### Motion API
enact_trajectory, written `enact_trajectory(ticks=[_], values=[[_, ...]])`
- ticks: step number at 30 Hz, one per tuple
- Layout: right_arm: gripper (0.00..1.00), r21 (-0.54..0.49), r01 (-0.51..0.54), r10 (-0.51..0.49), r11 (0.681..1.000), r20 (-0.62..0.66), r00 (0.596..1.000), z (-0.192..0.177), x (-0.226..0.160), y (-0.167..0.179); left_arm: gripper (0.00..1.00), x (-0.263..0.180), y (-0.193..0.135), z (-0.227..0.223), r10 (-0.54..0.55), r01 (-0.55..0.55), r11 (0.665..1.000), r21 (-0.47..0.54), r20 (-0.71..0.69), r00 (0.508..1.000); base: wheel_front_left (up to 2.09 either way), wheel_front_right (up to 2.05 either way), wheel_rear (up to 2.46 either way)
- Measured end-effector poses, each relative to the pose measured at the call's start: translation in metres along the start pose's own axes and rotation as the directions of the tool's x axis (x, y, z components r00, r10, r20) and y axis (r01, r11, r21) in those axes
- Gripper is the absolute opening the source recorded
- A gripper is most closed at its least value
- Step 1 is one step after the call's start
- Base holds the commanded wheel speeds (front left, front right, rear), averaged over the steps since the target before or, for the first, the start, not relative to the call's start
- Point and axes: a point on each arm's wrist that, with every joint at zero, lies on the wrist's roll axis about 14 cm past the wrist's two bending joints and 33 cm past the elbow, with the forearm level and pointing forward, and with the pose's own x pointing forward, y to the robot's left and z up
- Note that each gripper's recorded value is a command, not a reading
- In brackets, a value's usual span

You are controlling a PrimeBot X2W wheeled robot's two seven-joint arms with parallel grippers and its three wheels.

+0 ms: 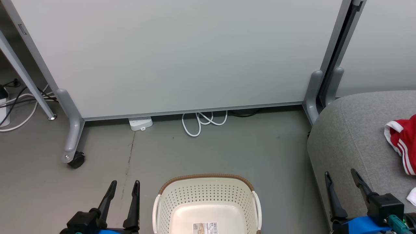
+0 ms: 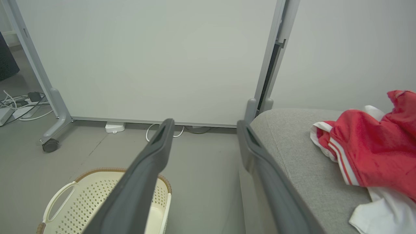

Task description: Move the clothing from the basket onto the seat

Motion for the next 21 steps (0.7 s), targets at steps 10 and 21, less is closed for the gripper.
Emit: enact_trajectory(ticks=[10,21], values=[[1.0,-0.002,0.0,0.0,1.0,-0.016,1.0,-0.005,0.001,0.001,1.0,0.0,0.0,-0.002,0.002,-0.002,1.0,-0.004,-0.006,1.0,0.0,0.0,0.0],[0.0,0.012,-0.003,0.004,1.0,-0.095,0.995,-0.03,-0.004,0.003,0.0,-0.012,0.002,-0.03,0.021,-0.023,1.0,-0.021,-0.091,0.996,0.0,0.0,0.0]])
